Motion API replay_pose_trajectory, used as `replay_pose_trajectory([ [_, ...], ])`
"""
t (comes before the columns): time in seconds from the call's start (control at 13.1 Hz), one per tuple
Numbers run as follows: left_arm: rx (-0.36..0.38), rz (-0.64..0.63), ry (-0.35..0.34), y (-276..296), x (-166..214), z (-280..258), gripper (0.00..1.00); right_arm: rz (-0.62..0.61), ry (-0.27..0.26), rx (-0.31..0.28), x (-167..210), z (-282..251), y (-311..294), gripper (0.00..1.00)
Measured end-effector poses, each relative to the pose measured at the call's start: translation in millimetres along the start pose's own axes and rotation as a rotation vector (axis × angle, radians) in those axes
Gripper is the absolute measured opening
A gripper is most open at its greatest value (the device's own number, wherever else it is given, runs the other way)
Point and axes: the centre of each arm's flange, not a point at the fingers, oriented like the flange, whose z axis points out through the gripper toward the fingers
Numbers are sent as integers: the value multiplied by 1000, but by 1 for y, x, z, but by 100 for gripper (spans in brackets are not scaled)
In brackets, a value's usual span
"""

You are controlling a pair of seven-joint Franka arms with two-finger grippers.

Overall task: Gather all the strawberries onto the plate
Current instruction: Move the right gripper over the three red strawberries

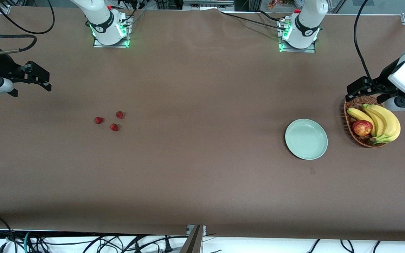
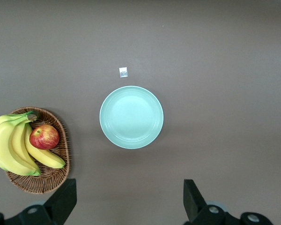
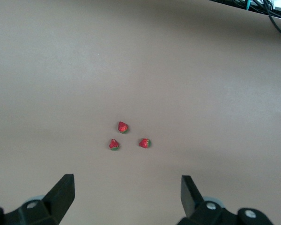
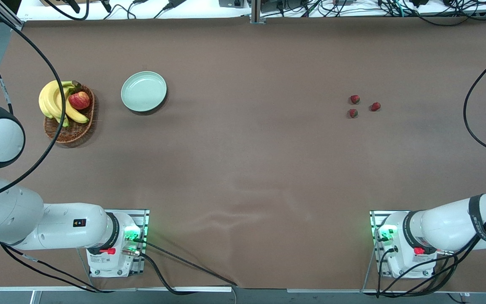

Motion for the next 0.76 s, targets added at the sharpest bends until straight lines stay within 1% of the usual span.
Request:
replay_pose_trajectory([
  [0.23,1,-4,0,-3,0,0,100,11,8,-1,-2,-5,4,100],
  [0.46,38,-4,1,-6,1,1,100,14,3,-1,-4,-5,6,100],
  [0.54,42,-3,-1,-6,1,2,100,8,-20,2,-6,-2,6,100],
  [0.69,44,-3,-6,-6,2,5,100,-12,-106,14,-14,7,5,100],
  [0.76,44,-3,-10,-6,3,7,100,-18,-141,19,-19,10,3,100],
])
